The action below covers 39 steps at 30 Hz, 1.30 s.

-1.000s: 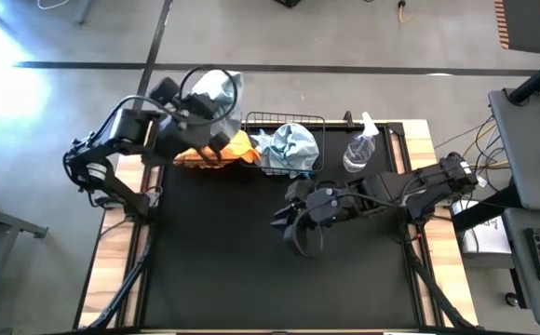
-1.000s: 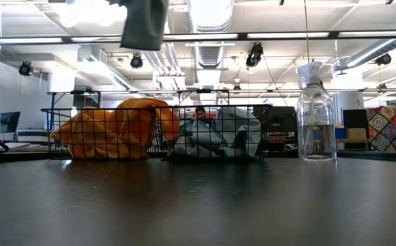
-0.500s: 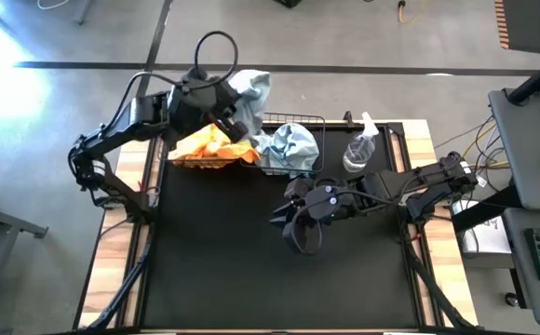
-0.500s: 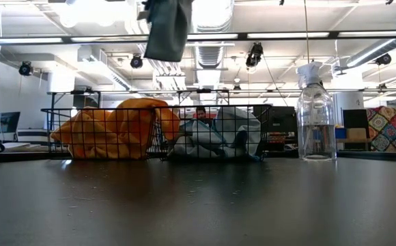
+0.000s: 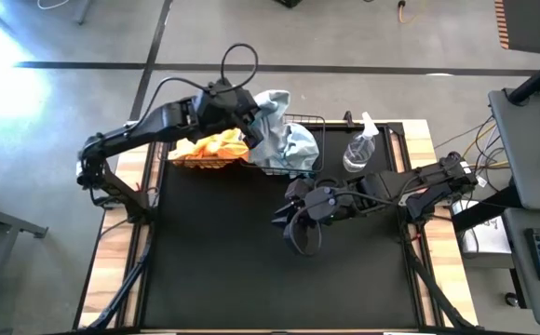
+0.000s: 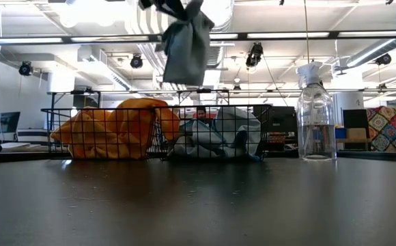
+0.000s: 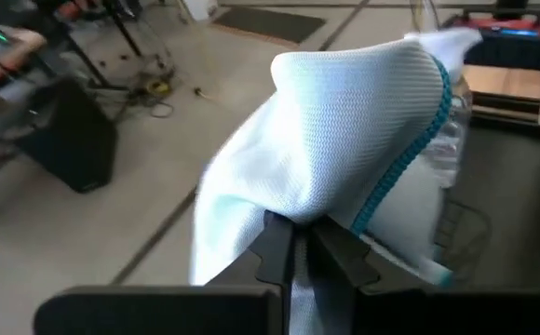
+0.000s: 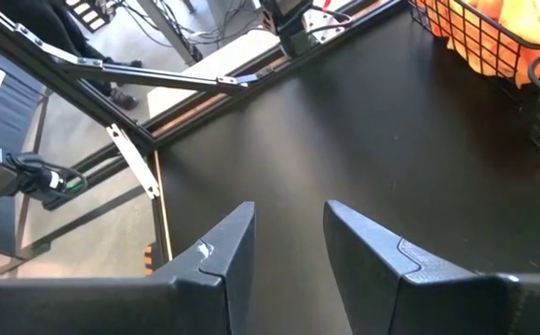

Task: Sort microfiber towel by color & place in baskets
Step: Put the blue microfiber cloth into the right black wire basket

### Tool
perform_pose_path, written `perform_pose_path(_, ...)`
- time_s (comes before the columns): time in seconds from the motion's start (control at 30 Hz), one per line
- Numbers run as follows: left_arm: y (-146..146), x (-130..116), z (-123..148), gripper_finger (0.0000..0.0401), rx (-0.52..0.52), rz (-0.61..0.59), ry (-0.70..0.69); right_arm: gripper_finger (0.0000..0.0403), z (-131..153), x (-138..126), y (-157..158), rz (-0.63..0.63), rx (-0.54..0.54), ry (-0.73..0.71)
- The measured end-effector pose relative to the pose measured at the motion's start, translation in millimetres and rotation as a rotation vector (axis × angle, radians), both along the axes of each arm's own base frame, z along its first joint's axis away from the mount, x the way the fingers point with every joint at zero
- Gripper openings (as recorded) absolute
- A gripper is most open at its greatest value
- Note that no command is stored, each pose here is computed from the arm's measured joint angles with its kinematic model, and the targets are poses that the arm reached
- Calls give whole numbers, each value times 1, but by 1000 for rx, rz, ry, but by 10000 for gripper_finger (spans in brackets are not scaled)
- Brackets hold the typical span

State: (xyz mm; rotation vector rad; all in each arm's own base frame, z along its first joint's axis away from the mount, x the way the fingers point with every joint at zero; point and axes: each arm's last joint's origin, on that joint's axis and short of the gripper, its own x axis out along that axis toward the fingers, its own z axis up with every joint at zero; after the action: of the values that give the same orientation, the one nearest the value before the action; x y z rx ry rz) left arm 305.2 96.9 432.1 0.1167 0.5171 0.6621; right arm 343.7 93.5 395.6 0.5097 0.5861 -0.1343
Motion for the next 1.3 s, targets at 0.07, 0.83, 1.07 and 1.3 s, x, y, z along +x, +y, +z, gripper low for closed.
perform_pose_path(0.07,3,2,-8,17,-36,-28,-8,123,0,0,0,0,0,0)
perform_pose_path(0.83,36,3,-14,23,-196,-181,-162,123,0,0,-2,-43,-28,-9)
perform_pose_path(1.07,43,-1,-16,32,-225,-172,-154,123,0,0,-2,-45,-29,-10)
perform_pose_path(1.3,50,-8,-23,89,-290,-120,-105,123,0,0,-2,-63,-42,-13)
